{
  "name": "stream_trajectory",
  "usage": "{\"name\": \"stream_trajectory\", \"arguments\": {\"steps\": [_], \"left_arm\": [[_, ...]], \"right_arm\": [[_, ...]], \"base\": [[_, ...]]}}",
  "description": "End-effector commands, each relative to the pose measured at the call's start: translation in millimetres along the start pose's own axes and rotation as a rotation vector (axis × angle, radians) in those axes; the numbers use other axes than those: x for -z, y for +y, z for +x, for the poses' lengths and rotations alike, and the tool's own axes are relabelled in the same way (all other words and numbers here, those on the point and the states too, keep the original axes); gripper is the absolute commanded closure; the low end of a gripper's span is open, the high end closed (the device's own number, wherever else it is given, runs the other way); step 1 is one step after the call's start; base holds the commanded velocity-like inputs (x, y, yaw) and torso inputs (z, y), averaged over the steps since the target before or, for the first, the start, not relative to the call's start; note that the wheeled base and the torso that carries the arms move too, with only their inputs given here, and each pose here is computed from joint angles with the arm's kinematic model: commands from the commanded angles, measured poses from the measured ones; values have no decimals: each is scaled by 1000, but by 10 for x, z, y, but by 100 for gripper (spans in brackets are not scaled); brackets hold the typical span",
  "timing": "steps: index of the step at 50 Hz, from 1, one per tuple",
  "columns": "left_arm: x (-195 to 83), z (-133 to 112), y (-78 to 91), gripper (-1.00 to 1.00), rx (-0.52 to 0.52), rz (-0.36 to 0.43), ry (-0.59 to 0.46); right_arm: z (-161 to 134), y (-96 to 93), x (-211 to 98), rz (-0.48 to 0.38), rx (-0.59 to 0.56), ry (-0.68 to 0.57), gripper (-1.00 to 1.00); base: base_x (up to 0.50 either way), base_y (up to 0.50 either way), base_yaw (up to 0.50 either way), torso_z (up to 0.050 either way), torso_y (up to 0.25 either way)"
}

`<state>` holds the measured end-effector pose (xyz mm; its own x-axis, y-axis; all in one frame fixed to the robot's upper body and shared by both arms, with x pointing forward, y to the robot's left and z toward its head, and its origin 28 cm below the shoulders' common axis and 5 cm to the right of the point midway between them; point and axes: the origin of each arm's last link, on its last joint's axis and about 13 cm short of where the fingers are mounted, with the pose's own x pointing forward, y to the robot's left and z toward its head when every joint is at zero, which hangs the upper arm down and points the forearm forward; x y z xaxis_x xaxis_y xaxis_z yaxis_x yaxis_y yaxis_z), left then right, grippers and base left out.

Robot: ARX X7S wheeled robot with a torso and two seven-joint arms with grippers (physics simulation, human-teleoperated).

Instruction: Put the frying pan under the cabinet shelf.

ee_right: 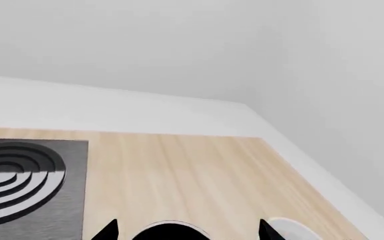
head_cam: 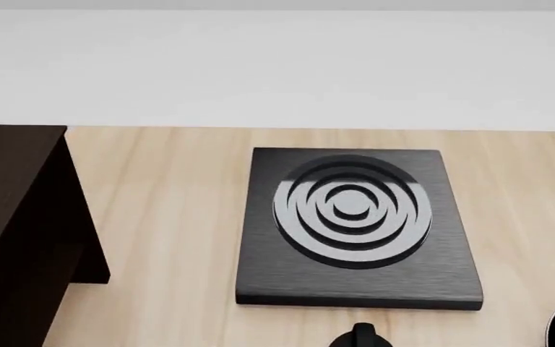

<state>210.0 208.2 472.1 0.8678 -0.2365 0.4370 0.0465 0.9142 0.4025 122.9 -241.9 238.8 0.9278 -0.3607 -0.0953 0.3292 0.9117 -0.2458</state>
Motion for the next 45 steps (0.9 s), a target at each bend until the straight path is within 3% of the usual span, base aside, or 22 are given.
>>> {"name": "stream_trajectory", "arguments": {"steps": [1,16,45], "left_arm": [[-45,3,-7,-100,5,4,-11],[-44,-12,-3,-100,4,4,-8],[-128,-13,19,-100,3,-1,-31]], "right_arm": [[27,52,32,-17,-20,13,-100],[82,141,109,-64,-49,43,-100],[-115,171,460,-77,-74,163,-100]], "base": [[0,0,0,0,0],[0,0,0,0,0],[0,0,0,0,0]]}}
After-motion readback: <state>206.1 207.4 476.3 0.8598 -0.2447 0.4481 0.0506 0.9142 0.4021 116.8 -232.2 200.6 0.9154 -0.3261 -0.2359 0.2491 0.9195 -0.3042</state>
